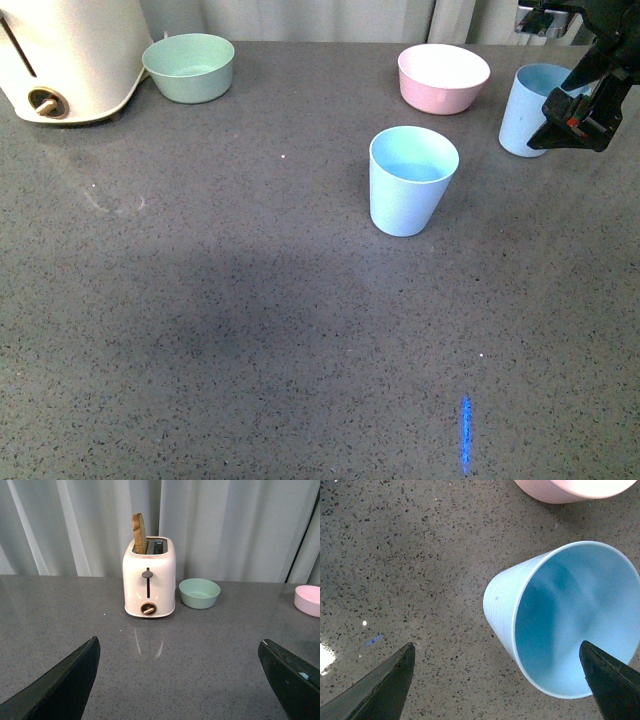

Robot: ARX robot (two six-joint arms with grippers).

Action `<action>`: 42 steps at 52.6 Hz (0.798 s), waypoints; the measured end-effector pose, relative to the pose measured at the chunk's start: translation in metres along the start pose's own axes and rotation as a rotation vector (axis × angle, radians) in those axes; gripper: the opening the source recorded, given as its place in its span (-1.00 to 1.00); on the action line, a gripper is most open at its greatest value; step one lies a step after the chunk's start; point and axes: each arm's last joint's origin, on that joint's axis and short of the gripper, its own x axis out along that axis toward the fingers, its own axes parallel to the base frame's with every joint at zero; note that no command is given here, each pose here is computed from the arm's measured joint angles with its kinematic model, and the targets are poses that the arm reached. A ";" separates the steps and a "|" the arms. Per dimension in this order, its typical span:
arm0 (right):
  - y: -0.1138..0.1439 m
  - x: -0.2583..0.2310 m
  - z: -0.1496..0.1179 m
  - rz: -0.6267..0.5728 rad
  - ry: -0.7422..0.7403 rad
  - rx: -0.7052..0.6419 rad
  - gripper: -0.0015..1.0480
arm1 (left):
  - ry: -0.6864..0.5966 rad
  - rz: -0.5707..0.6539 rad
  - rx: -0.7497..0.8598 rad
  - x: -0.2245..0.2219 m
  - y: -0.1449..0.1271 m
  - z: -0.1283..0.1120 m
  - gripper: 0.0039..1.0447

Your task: Stack blue cups with both arms

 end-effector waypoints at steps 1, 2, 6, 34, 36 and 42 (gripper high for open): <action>0.000 0.001 0.000 0.000 0.000 0.000 0.77 | 0.000 0.000 0.000 0.000 0.000 0.000 0.84; -0.001 0.001 0.001 -0.001 0.000 -0.001 0.72 | 0.000 0.000 0.000 0.000 0.000 0.000 0.84; -0.001 0.004 0.002 0.000 -0.001 -0.003 0.52 | 0.000 0.000 0.000 0.000 0.000 0.000 0.84; -0.001 0.009 0.003 0.004 -0.022 -0.007 -0.82 | 0.000 0.000 0.000 0.000 0.000 0.000 0.84; -0.001 0.009 0.002 0.008 -0.022 -0.007 -0.95 | 0.000 0.000 0.000 0.000 0.000 0.000 0.84; 0.003 0.001 -0.001 0.019 -0.026 -0.011 -0.97 | 0.000 0.000 0.000 0.000 0.000 0.000 0.84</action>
